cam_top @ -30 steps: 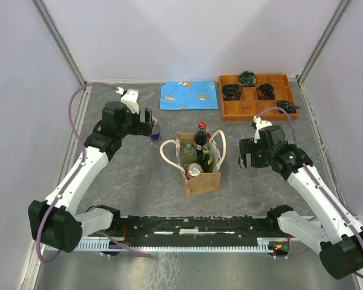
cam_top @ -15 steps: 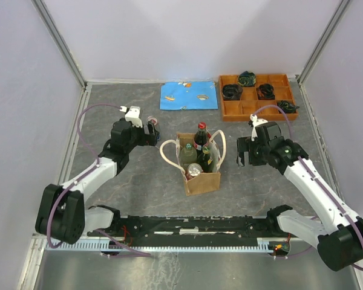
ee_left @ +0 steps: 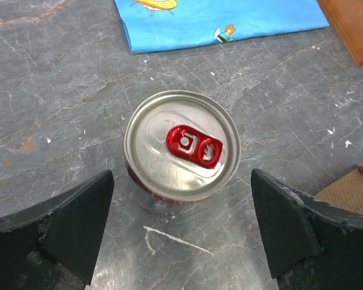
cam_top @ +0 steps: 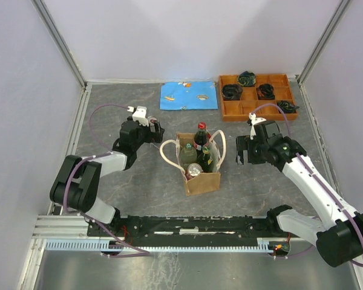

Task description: Place the beverage into the canvas bag

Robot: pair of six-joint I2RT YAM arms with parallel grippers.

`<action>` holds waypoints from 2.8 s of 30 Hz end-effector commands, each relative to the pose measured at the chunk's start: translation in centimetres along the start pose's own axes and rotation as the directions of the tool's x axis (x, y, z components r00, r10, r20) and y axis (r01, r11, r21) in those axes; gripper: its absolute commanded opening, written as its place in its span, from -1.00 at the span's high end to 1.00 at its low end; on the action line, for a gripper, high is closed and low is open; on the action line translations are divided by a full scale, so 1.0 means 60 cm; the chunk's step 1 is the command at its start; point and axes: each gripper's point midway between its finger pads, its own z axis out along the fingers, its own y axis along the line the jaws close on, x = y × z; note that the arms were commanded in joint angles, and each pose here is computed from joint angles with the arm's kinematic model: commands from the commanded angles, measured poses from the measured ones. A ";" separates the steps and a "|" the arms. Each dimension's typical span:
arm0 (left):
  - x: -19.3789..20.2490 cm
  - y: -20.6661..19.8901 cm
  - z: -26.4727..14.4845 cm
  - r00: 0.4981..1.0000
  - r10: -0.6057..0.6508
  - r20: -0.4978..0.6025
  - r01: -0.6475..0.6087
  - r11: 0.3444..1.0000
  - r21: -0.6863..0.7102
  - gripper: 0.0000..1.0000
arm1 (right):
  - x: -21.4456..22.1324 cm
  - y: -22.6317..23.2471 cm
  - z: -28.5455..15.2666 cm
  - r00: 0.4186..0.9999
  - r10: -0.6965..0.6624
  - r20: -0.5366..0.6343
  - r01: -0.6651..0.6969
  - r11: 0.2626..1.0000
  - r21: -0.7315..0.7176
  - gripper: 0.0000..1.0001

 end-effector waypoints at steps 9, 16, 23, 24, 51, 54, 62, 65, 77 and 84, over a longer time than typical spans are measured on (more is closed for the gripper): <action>-0.077 0.007 0.051 0.981 0.093 0.172 -0.090 0.996 -0.027 -0.85 | -0.038 -0.002 -0.019 0.998 -0.013 0.057 0.012 1.000 0.018 -0.91; -0.069 0.008 0.044 0.983 0.093 0.156 -0.090 0.996 -0.029 0.46 | -0.040 -0.001 -0.016 0.998 -0.012 0.055 0.011 1.000 0.016 -0.91; -0.154 -0.011 0.009 0.975 0.094 0.202 -0.095 0.995 -0.007 0.95 | -0.041 0.002 -0.015 0.998 -0.005 0.059 0.004 1.000 0.007 -0.91; -0.181 -0.018 0.000 0.971 0.095 0.218 -0.098 0.995 0.005 0.95 | -0.041 0.002 -0.015 0.998 -0.003 0.060 0.003 1.000 0.007 -0.91; -0.355 -0.404 -0.327 0.973 0.092 0.210 -0.218 0.647 0.730 0.95 | -0.022 0.009 -0.013 0.995 0.025 0.101 -0.021 0.999 -0.039 -0.91; -0.327 -0.427 -0.339 0.977 0.108 0.183 -0.211 0.599 0.772 0.95 | -0.019 0.007 -0.017 0.994 0.026 0.106 -0.022 0.999 -0.036 -0.91; -0.244 -0.482 -0.321 0.963 0.176 0.205 -0.268 0.523 0.809 0.95 | -0.014 0.004 -0.027 0.993 0.034 0.116 -0.030 0.999 -0.032 -0.91; -0.222 -0.496 -0.306 0.957 0.193 0.217 -0.287 0.510 0.811 0.95 | -0.011 0.000 -0.031 0.993 0.034 0.117 -0.031 0.999 -0.023 -0.91; -0.172 -0.511 -0.241 0.950 0.213 0.227 -0.308 0.542 0.782 0.95 | 0.000 -0.010 -0.039 0.993 0.025 0.115 -0.026 1.000 0.002 -0.91; -0.182 -0.510 -0.209 0.946 0.219 0.238 -0.322 0.585 0.745 0.95 | 0.000 -0.012 -0.038 0.994 0.011 0.112 -0.012 1.000 0.008 -0.91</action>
